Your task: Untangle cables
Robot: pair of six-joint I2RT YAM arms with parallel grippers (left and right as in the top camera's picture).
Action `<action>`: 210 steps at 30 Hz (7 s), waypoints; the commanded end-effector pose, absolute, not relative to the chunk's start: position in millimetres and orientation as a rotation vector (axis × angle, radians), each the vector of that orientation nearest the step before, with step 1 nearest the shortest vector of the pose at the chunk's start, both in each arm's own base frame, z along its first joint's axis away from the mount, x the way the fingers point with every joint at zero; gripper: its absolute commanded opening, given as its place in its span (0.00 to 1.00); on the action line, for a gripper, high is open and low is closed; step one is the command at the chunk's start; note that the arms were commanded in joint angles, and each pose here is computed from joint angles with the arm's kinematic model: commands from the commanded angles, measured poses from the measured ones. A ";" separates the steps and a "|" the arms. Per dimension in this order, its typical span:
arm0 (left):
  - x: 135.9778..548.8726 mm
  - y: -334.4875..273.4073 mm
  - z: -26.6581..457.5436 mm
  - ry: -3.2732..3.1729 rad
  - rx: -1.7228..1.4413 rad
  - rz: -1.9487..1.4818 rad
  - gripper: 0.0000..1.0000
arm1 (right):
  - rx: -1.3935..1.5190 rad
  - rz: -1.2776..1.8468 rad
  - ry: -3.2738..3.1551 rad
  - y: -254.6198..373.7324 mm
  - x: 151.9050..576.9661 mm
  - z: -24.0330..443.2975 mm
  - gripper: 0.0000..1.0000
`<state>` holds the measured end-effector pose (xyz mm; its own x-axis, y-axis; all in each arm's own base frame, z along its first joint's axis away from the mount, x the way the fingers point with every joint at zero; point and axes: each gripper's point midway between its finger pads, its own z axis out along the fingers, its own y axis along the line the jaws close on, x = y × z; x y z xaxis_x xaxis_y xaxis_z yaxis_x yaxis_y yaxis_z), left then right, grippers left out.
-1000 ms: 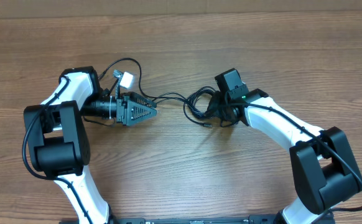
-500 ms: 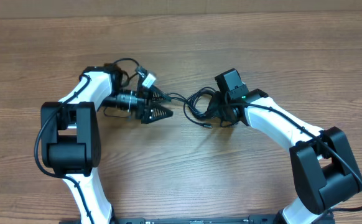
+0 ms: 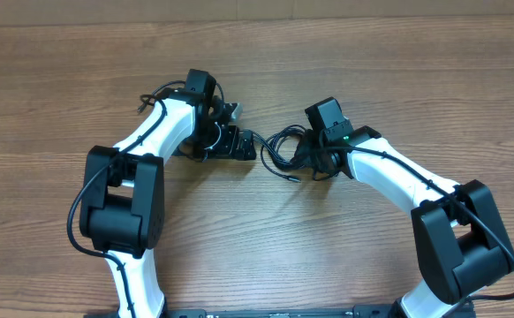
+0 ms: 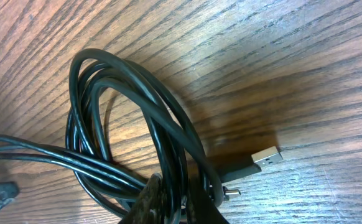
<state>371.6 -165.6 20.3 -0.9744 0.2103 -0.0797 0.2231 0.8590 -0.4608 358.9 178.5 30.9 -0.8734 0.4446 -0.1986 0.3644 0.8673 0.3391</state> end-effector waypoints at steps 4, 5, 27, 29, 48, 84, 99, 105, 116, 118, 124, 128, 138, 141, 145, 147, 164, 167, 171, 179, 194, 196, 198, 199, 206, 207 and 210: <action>372.7 -155.1 11.9 3.078 0.080 -0.670 1.00 | 0.592 0.526 2.775 192.2 361.5 41.4 0.09; 371.1 -162.3 15.4 3.069 0.084 -0.742 1.00 | 0.598 0.578 2.792 198.3 358.0 42.3 0.09; 372.5 -212.5 20.9 3.039 -0.049 -0.836 0.17 | 0.511 0.644 2.782 180.4 372.3 48.2 0.62; 378.1 -218.0 19.3 3.027 -0.149 -0.790 0.39 | 0.510 0.601 2.767 177.7 374.4 45.9 0.62; 365.7 -240.9 2.2 3.057 -0.175 -0.644 0.23 | 0.451 0.414 2.665 181.1 381.9 39.7 0.40; 370.5 -237.2 93.9 2.512 0.459 -1.707 0.04 | 0.471 0.619 2.911 203.7 329.8 29.0 0.84; 378.2 -217.2 64.9 2.755 0.201 -1.494 0.04 | 0.421 0.585 2.964 199.1 318.6 25.2 0.98; 385.5 -198.2 37.1 2.942 -0.116 -1.216 0.04 | 0.370 0.663 3.060 216.8 292.0 26.0 0.98; 369.1 -217.1 21.9 3.039 -0.070 -1.022 0.32 | 0.458 0.486 3.057 197.8 292.2 18.4 1.00; 364.3 -225.2 20.2 3.050 -0.028 -0.996 0.49 | 0.489 0.464 3.065 189.2 292.2 17.4 1.00; 362.2 -219.5 8.3 3.097 -0.109 -0.800 0.46 | 0.531 0.426 3.085 165.5 294.0 15.6 1.00; 357.6 -226.7 6.9 3.105 -0.083 -0.772 0.34 | 0.528 0.436 3.072 166.8 297.2 16.1 1.00; 356.5 -243.5 28.2 3.020 0.085 -1.110 0.04 | 0.527 0.451 3.076 168.4 296.4 16.5 1.00; 368.9 -232.2 48.1 2.893 0.125 -1.345 0.04 | 0.523 0.515 3.093 175.6 292.9 18.6 1.00; 374.5 -225.9 69.5 2.743 0.209 -1.545 0.04 | 0.496 0.554 3.108 184.6 288.3 20.1 1.00; 375.5 -224.2 70.7 2.734 0.205 -1.556 0.04 | 0.455 0.558 3.113 192.3 284.9 20.3 1.00; 372.8 -183.9 25.0 2.930 0.301 -1.053 0.10 | 0.413 0.482 3.039 191.4 299.5 18.7 1.00; 373.8 -166.9 12.7 2.994 0.280 -0.873 0.12 | 0.408 0.494 3.024 193.1 302.9 19.5 1.00; 375.8 -152.5 4.5 3.049 0.183 -0.729 0.12 | 0.406 0.498 3.019 193.6 304.2 19.8 1.00; 371.3 -177.3 19.4 2.995 0.193 -0.984 0.54 | 0.428 0.474 3.029 186.1 303.5 18.6 1.00; 371.5 -223.3 14.1 2.982 0.228 -0.872 0.54 | 0.514 0.516 2.993 165.1 319.8 20.5 0.77; 370.8 -229.5 14.7 2.971 0.253 -0.877 0.33 | 0.508 0.536 2.985 167.4 321.9 21.6 0.66; 369.0 -234.9 17.5 2.962 0.266 -0.921 0.04 | 0.505 0.540 2.980 168.0 323.2 22.0 0.59; 367.8 -237.3 19.7 2.957 0.268 -0.956 0.04 | 0.506 0.541 2.979 168.1 323.3 22.0 0.59; 366.3 -247.6 60.9 2.695 0.496 -1.419 0.04 | 0.513 0.640 2.994 178.7 319.6 25.7 0.81; 366.8 -246.5 76.1 2.577 0.559 -1.543 0.04 | 0.543 0.643 2.999 178.8 318.0 25.6 0.80; 360.1 -246.6 109.0 2.311 0.686 -1.768 0.04 | 0.529 0.716 3.000 186.8 317.3 29.1 0.74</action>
<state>371.0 -239.0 77.6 -0.9367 0.2462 -0.2491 0.3388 0.4569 -0.8225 320.7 179.4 27.5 -0.9410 0.3355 0.0441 0.3232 0.8525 0.4109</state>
